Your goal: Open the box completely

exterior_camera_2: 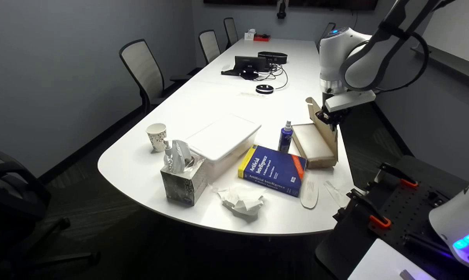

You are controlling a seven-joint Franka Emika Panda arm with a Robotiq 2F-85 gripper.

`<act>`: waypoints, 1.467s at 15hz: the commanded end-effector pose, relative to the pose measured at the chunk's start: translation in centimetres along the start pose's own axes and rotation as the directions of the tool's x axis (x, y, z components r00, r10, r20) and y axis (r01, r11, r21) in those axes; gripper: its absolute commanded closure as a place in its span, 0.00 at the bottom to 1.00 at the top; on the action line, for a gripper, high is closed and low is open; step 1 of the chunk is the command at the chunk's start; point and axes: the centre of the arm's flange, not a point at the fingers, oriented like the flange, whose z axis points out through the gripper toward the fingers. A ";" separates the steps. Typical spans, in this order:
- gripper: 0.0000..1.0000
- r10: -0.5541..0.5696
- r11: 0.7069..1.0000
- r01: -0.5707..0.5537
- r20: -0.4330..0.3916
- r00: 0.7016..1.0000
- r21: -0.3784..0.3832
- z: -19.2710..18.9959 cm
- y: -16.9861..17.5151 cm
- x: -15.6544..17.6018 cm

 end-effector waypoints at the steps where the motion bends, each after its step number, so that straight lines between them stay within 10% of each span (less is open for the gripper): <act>1: 0.99 -0.039 0.997 0.041 -0.022 0.999 0.070 -1.4 1.2 -0.7; 13: 0.99 -0.091 0.987 0.093 -0.025 0.996 0.131 -1.3 2.0 -0.7; 22: 0.99 -0.233 0.965 0.237 0.044 0.971 -0.114 -2.6 -1.1 0.0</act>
